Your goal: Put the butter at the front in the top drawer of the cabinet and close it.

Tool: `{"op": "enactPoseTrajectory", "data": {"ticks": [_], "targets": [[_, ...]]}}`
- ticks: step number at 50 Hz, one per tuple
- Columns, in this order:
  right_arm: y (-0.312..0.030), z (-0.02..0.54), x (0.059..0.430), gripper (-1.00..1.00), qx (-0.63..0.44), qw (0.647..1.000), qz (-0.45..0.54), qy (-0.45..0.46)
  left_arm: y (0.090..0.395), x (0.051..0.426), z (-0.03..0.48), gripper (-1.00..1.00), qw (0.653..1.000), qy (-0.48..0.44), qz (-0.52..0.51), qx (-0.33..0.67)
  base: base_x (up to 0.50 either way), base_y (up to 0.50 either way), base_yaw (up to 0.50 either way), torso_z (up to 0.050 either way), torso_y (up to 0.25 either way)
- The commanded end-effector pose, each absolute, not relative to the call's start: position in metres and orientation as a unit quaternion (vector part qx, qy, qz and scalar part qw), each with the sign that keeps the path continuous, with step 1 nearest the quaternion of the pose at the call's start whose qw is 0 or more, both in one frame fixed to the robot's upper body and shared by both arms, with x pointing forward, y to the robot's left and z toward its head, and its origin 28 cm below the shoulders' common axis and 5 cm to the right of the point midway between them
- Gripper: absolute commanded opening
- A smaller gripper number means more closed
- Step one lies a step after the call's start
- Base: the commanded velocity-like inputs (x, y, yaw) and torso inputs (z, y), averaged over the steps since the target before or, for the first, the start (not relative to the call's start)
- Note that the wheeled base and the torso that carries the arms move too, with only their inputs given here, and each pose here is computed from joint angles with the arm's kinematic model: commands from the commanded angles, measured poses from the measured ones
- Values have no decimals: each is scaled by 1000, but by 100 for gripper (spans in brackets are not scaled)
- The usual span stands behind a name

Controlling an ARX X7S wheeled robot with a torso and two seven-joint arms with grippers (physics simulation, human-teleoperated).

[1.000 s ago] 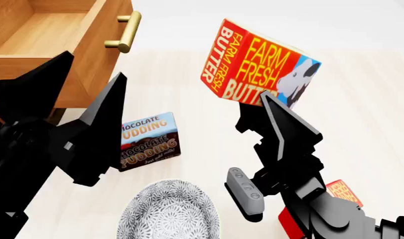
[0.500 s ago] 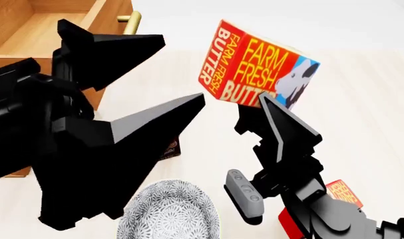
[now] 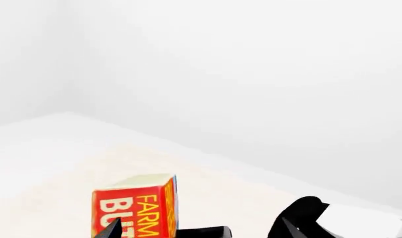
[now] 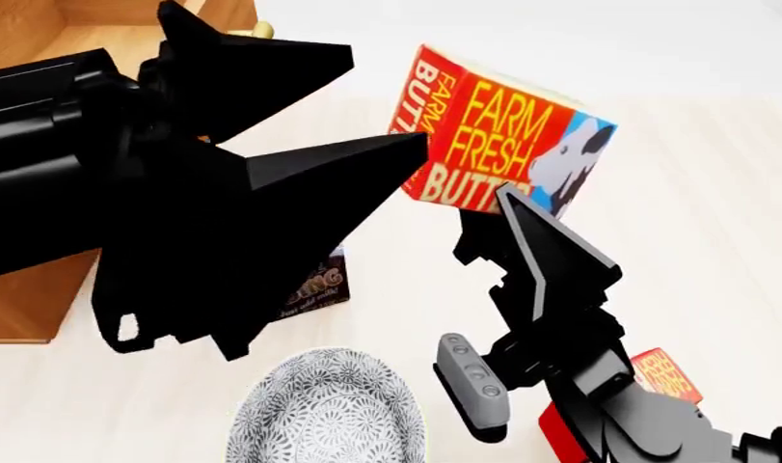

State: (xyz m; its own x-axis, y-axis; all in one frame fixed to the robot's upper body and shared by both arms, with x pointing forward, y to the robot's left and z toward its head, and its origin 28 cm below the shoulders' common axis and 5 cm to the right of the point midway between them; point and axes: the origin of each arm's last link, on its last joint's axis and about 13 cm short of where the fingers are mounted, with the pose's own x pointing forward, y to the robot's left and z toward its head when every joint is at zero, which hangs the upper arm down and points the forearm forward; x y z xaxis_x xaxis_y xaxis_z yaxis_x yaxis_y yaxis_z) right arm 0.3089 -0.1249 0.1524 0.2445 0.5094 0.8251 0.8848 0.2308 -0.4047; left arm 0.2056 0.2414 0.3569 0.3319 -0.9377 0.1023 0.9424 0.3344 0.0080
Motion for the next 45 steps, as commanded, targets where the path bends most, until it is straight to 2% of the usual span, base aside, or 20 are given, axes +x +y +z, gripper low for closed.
{"op": "enactPoseTrajectory", "data": {"ticks": [1,45], "targets": [[-125,162,310,-100,-591,503,-201,-598,239,213,360,100,834,-23,-550,-24,0,0,0,0,10],[-127,163,306,-100,-594,497,-204,-599,233,228,353,100,856,-2,-517,-8,0,0,0,0,1]]}}
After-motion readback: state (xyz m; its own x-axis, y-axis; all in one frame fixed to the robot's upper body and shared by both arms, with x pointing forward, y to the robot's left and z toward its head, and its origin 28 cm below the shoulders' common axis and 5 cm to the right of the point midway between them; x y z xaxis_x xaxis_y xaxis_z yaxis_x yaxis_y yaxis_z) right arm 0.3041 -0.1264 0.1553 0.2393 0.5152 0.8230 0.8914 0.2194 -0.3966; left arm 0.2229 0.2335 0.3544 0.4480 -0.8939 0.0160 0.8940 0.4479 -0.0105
